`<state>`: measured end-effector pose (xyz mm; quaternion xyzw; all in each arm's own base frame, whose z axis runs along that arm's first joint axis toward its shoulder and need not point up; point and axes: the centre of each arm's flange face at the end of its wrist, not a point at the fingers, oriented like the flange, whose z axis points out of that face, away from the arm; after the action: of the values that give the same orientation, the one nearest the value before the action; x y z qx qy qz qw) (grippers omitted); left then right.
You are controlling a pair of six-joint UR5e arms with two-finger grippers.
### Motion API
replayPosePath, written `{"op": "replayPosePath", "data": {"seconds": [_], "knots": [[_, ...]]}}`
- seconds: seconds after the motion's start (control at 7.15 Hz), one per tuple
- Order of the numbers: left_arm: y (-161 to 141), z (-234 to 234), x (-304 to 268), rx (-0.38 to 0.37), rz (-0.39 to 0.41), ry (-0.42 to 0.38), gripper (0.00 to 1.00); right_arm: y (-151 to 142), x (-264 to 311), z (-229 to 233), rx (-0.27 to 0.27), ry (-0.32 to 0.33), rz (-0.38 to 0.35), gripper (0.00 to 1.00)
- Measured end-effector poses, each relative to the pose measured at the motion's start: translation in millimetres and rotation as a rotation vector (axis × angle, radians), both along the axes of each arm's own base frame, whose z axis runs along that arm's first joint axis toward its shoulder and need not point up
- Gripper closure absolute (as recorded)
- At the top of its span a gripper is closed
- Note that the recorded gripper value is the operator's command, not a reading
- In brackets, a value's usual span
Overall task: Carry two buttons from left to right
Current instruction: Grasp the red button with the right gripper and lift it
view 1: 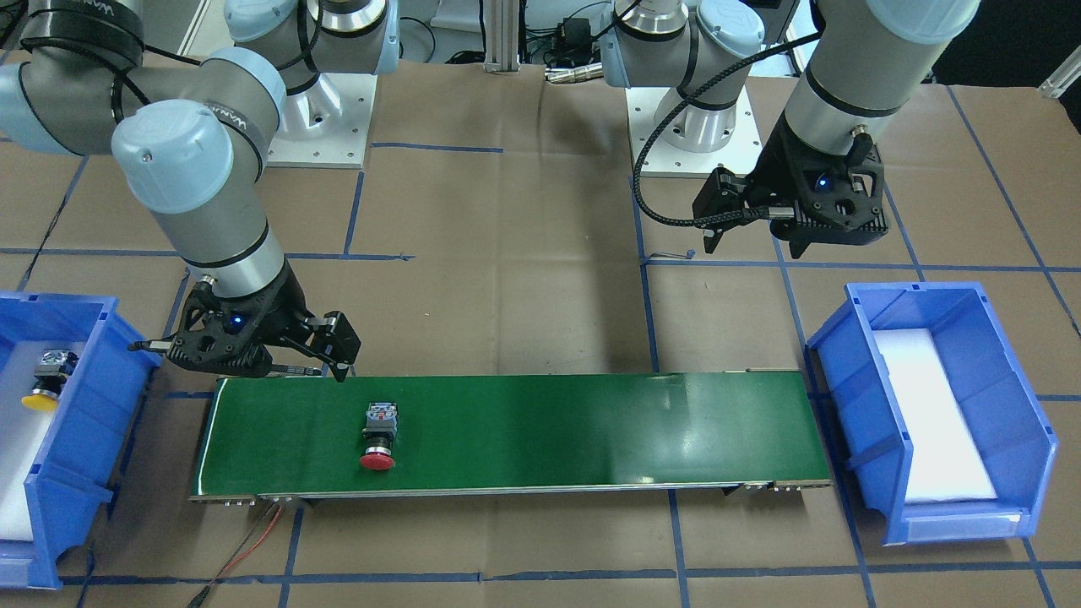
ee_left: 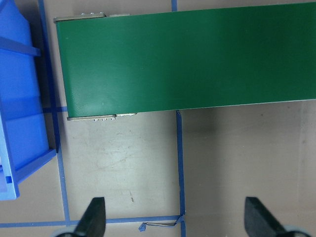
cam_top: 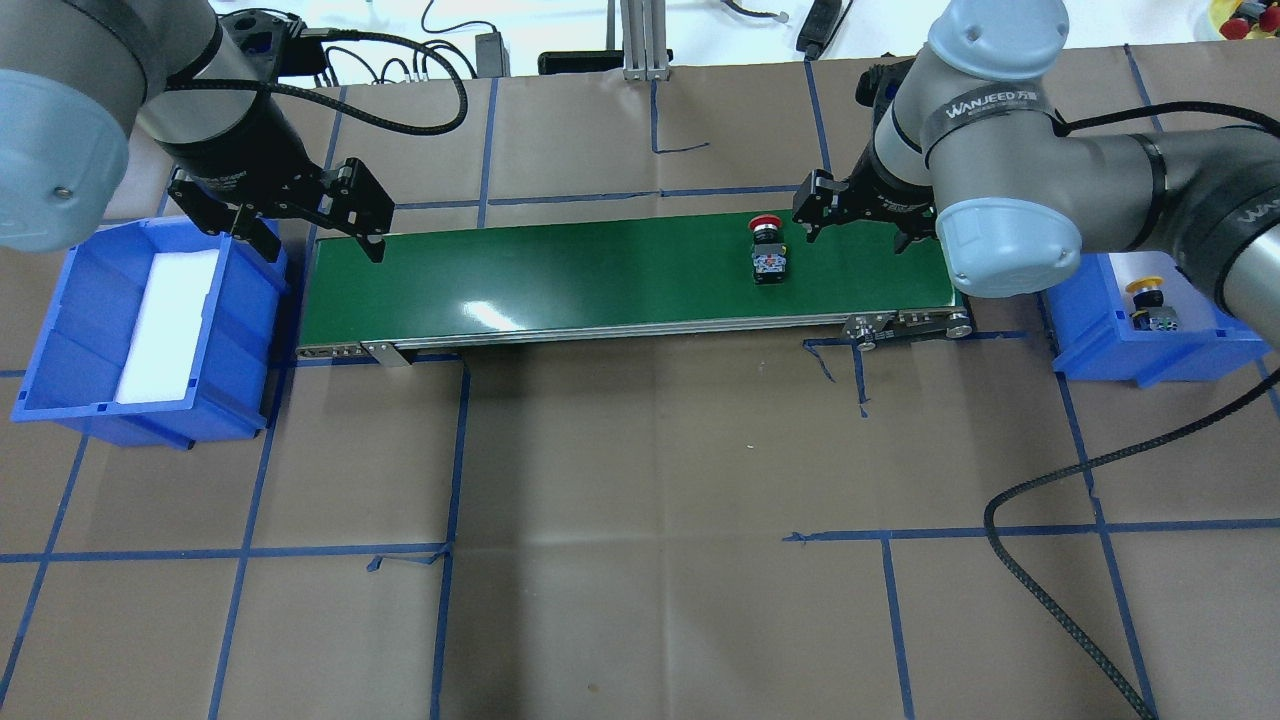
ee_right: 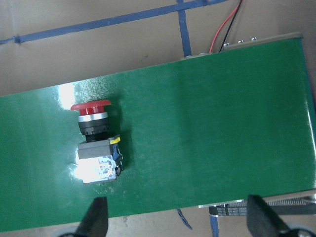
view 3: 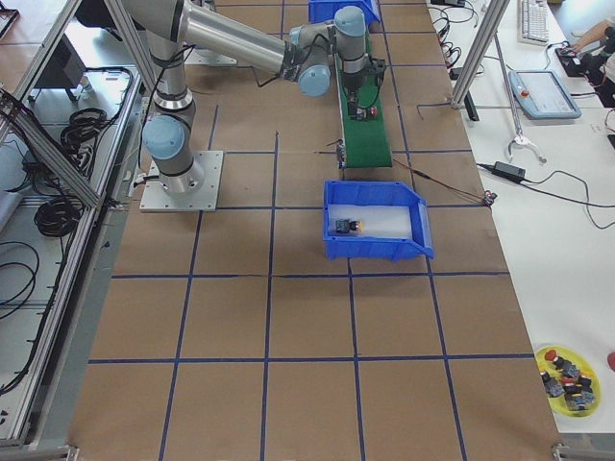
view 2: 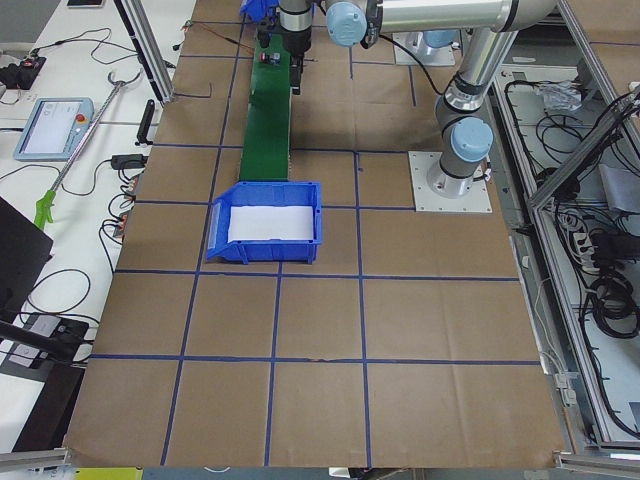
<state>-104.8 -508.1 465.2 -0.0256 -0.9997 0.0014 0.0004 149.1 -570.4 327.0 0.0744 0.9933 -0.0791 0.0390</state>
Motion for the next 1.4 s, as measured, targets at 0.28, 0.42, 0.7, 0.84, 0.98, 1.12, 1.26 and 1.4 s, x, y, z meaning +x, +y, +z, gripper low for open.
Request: {"op": "replayPosePath", "data": {"seconds": [0.28,0.42,0.7,0.84,0.98,1.12,1.26,1.4], "knots": [[0.1,0.0,0.0,0.000,0.001,0.000,0.00,-24.7,7.3,-12.8,0.016,-0.001,0.015,0.01],[0.1,-0.1,0.0,0.000,0.002,0.000,0.00,-31.1,13.3,-23.8,0.031,0.000,0.024,0.01],[0.5,0.4,-0.5,-0.001,0.002,0.000,0.00,-37.2,18.7,-43.7,0.061,-0.001,0.027,0.01],[0.5,0.3,-0.7,-0.001,0.002,0.000,0.00,-39.3,19.3,-53.7,0.076,-0.002,0.028,0.02],[0.3,0.1,-0.7,0.000,0.003,0.000,0.00,-41.2,19.4,-64.5,0.092,-0.001,0.029,0.09],[0.1,0.2,-0.7,-0.001,0.003,0.000,0.00,-42.4,19.0,-73.1,0.105,0.003,0.032,0.20],[0.0,0.4,-0.8,-0.001,0.003,0.000,0.00,-43.1,18.4,-78.2,0.113,0.007,0.033,0.44],[0.0,0.4,-0.8,-0.001,0.003,0.000,0.00,-43.7,17.8,-81.6,0.118,0.013,0.035,0.76]]}}
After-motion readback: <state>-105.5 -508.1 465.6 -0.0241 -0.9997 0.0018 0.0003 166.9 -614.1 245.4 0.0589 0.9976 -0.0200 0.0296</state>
